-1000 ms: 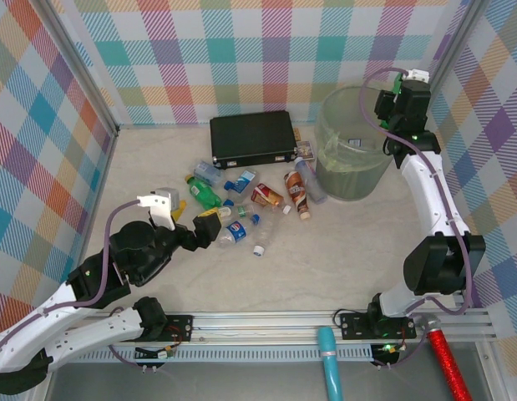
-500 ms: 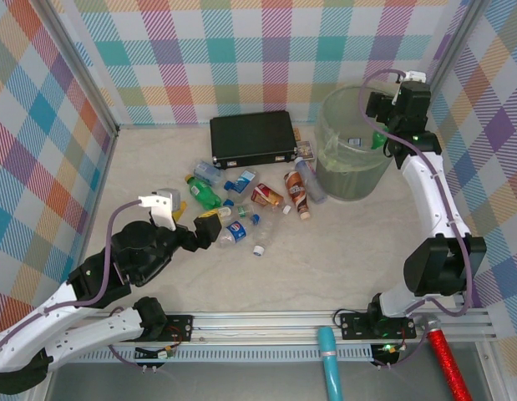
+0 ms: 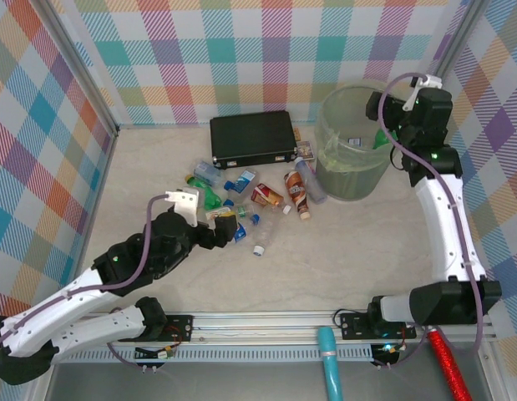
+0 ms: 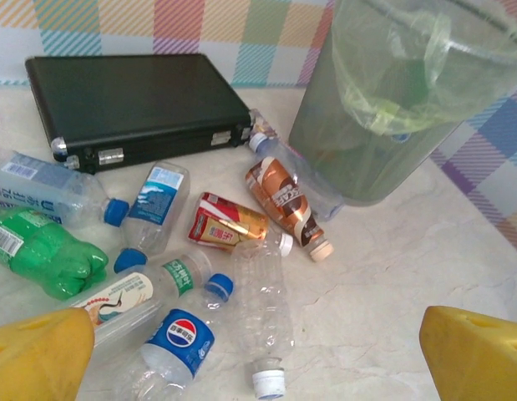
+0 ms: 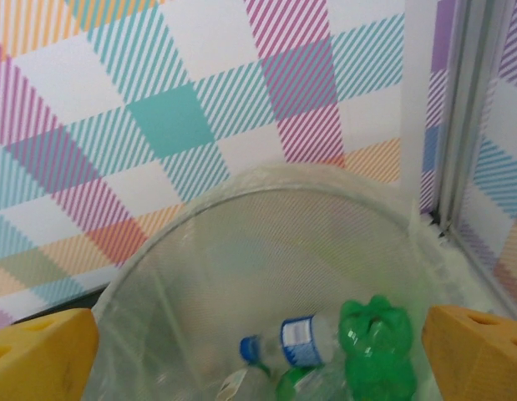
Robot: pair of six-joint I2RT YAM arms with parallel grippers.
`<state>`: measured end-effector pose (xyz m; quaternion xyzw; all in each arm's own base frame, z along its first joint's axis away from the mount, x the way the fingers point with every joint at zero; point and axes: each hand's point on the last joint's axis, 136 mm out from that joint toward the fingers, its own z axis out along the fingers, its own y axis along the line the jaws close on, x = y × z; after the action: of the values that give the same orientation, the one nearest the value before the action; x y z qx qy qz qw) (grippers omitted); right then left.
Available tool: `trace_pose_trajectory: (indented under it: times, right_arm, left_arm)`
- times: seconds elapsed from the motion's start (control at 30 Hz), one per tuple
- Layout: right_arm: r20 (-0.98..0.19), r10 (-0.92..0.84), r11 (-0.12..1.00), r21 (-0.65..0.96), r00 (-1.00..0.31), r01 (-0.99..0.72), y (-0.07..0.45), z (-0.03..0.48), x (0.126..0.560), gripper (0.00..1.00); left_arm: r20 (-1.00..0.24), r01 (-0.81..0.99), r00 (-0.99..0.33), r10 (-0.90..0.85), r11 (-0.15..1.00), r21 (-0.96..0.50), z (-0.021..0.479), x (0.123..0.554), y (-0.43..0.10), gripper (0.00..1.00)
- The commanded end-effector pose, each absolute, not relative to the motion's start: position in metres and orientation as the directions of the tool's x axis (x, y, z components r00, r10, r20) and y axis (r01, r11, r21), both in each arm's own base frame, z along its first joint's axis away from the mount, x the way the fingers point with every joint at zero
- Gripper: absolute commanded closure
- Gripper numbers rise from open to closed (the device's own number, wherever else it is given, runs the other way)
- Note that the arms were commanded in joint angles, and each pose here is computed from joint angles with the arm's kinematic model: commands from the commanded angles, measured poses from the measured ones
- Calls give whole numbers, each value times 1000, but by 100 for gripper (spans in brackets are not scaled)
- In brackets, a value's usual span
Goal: Put the plastic bottles in the bin
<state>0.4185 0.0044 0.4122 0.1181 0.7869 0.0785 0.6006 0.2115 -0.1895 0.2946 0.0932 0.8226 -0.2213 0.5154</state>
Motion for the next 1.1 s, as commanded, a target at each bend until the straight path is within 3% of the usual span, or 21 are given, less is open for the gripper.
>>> trace_pose_trajectory:
  times: [0.0,0.43,0.77,1.07]
  right_arm:
    - [-876,336,937,348,-347,29,33,387,400,1]
    - [-850,170,942,289,-498,-172,129,327,338,1]
    - [-839,170,941,293,-516,-167,128,308,319,1]
    - [-833,185,929,321,-522,-183,130,305,309,1]
  left_arm:
    - [-874,390,-483,-64,878,-279,286,213,-201,0]
    - [-674,363,-724,147,912,-191,184,228,-254,1]
    - [-467,349,-852,238,922,-166,102,232,-284,31]
    - [-351,305,-903,247,944,-122,49,235,-279,41]
